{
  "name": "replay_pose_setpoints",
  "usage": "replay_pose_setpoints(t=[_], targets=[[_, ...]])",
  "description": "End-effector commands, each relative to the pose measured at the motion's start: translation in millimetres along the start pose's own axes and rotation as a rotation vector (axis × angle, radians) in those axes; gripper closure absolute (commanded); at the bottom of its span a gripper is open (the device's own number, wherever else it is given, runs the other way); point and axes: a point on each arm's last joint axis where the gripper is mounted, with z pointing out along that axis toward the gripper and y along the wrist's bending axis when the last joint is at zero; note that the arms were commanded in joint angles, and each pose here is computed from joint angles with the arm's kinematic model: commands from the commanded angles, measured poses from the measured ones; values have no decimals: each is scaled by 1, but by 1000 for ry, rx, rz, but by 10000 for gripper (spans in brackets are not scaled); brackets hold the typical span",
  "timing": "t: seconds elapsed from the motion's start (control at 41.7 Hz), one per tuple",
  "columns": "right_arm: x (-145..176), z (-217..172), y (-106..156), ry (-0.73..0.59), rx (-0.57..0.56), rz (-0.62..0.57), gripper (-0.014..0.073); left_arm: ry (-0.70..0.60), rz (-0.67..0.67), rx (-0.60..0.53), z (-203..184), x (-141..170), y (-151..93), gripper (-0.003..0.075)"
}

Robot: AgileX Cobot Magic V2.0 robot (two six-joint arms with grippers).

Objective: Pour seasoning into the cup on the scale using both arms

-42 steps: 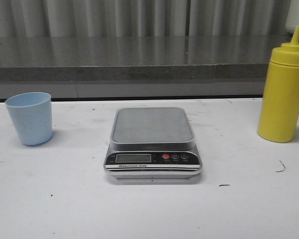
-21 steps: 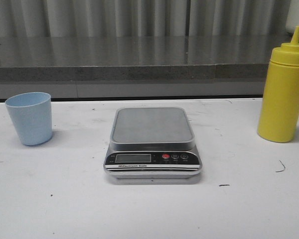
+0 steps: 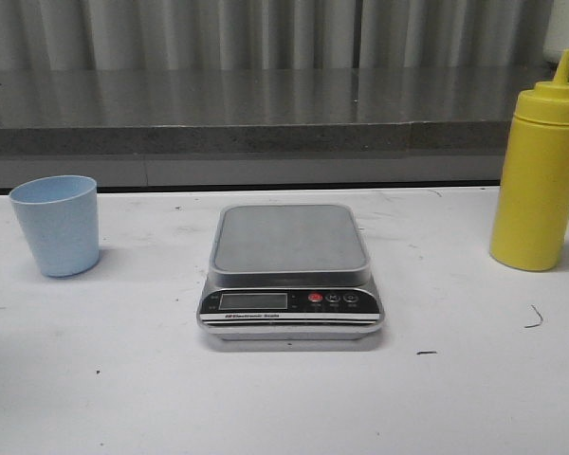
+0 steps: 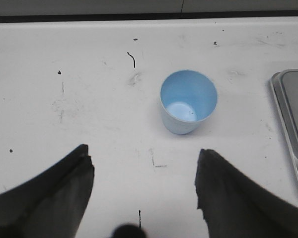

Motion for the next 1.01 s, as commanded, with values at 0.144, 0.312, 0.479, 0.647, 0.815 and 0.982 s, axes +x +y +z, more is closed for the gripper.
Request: replay_pose_setpoints(t=[0.144, 0.312, 0.479, 0.647, 0.815, 0.982], targets=[[-14, -2, -2, -85, 13, -20, 168, 75, -6, 13, 42, -41, -2, 279], [-14, -2, -2, -85, 13, -20, 168, 152, 22, 36, 80, -50, -13, 279], [-14, -2, -2, -85, 13, -20, 168, 227, 48, 56, 118, -55, -26, 279], [-14, -2, -2, -85, 13, -20, 168, 291, 61, 51, 155, -54, -29, 279], [-14, -2, -2, -85, 13, -20, 168, 349, 88, 28, 186, -47, -27, 279], [-14, -2, -2, -85, 13, -20, 168, 382, 88, 27, 202, -40, -27, 351]])
